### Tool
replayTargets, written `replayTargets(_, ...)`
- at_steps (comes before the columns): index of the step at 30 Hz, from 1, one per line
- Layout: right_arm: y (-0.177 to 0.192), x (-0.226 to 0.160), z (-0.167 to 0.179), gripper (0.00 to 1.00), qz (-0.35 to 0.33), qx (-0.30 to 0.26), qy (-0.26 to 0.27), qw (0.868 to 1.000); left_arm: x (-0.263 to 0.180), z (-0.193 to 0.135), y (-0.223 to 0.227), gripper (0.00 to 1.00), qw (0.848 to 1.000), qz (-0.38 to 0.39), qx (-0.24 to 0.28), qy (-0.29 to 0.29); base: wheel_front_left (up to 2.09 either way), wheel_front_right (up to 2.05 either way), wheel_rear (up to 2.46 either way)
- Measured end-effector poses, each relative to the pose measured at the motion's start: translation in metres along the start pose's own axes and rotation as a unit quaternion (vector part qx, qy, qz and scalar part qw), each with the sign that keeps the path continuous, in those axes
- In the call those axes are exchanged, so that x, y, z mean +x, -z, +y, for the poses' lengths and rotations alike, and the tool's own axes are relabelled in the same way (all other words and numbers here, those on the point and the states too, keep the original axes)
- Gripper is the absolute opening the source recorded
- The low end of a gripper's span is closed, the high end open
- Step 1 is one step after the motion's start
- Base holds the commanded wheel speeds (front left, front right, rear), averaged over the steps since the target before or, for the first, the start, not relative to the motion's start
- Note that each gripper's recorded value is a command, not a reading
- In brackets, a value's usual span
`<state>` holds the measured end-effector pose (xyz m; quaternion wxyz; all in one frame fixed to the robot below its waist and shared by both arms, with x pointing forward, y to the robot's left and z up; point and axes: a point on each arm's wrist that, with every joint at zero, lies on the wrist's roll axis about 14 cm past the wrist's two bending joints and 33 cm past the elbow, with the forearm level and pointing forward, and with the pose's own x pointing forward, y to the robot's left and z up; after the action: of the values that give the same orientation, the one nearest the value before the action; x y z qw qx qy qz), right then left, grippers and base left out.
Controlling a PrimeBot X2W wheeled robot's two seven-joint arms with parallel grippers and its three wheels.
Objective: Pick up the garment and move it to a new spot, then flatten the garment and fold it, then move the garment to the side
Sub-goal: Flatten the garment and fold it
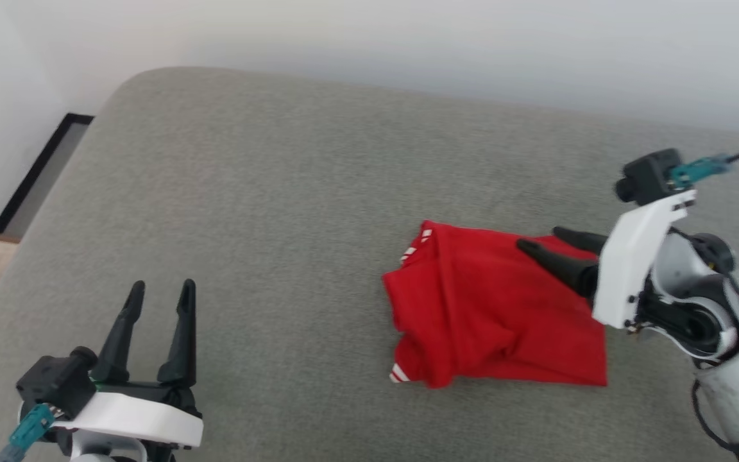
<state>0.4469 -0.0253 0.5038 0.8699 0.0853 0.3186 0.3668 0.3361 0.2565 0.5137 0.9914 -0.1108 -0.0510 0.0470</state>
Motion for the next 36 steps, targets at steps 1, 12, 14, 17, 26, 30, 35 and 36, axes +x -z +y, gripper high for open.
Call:
replayTargets(1, -0.003, -0.007, -0.006, 1.00, -0.013, 0.003, 0.009, 1.000, 0.002, -0.002, 0.000, 1.00, 1.000, 0.000, 0.000, 0.004, 0.00, 0.00, 0.00)
replayTargets(12, -0.018, -0.093, -0.057, 1.00, -0.173, -0.001, 0.119, 0.978, 0.013, -0.019, 0.000, 1.00, 0.999, -0.003, 0.012, 0.039, 0.00, 0.00, 0.00)
replayTargets(14, -0.018, -0.108, -0.060, 1.00, -0.199, -0.015, 0.137, 0.970, 0.013, -0.022, -0.001, 1.00, 0.999, -0.005, 0.013, 0.045, 0.00, 0.00, 0.00)
replayTargets(17, -0.013, -0.129, -0.065, 1.00, -0.234, -0.020, 0.160, 0.959, 0.012, -0.025, -0.003, 1.00, 0.999, -0.008, 0.017, 0.050, 0.00, 0.00, 0.00)
replayTargets(26, 0.005, -0.189, -0.079, 1.00, -0.336, -0.037, 0.233, 0.912, 0.005, -0.035, -0.007, 1.00, 0.997, -0.014, 0.025, 0.069, 0.00, 0.00, 0.00)
replayTargets(30, 0.016, -0.204, -0.086, 1.00, -0.352, -0.048, 0.259, 0.898, 0.003, -0.037, -0.006, 1.00, 0.997, -0.013, 0.025, 0.072, 0.00, 0.00, 0.00)
replayTargets(35, 0.039, -0.220, -0.096, 1.00, -0.363, -0.057, 0.298, 0.881, 0.001, -0.039, -0.004, 1.00, 0.996, -0.008, 0.030, 0.079, 0.00, 0.00, 0.00)
replayTargets(36, 0.041, -0.222, -0.096, 1.00, -0.366, -0.058, 0.302, 0.878, 0.001, -0.040, -0.004, 1.00, 0.996, -0.008, 0.030, 0.080, 0.00, 0.00, 0.00)
